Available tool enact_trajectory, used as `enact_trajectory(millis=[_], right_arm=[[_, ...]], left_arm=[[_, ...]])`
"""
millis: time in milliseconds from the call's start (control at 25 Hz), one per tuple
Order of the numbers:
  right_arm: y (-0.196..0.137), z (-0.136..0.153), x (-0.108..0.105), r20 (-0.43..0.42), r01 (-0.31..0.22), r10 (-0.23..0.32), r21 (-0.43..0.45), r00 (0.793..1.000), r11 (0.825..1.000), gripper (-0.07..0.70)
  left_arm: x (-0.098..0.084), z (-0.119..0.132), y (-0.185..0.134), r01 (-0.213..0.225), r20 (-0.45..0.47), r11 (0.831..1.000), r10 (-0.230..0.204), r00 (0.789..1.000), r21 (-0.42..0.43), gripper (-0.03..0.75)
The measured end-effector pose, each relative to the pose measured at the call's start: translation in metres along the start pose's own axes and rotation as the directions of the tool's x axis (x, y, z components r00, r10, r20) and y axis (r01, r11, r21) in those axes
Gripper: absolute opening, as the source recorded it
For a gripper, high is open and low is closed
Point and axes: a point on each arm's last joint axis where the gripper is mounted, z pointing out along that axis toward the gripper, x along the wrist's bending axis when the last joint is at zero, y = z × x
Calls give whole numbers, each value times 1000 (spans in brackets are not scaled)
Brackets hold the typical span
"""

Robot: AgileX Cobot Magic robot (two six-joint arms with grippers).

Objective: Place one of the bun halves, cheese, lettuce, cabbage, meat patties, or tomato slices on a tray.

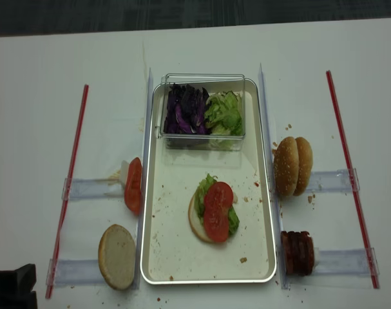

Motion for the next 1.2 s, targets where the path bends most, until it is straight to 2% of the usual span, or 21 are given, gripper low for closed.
enact_trajectory(millis=[160, 360, 560, 1200], right_arm=[[0, 0, 0, 0, 0, 0, 0, 1000, 1000, 689], [0, 0, 0, 0, 0, 0, 0, 1000, 1000, 689], [0, 0, 0, 0, 0, 0, 0, 1000, 1000, 689], [0, 0, 0, 0, 0, 0, 0, 1000, 1000, 689]], left_arm=[[0, -12, -11, -13, 30, 995, 16, 999, -102, 491], [2, -25, -25, -25, 55, 974, 38, 998, -227, 491], [3, -32, -35, -25, 67, 954, 47, 997, -297, 491], [3, -33, -38, -41, 63, 949, 64, 996, -311, 491]])
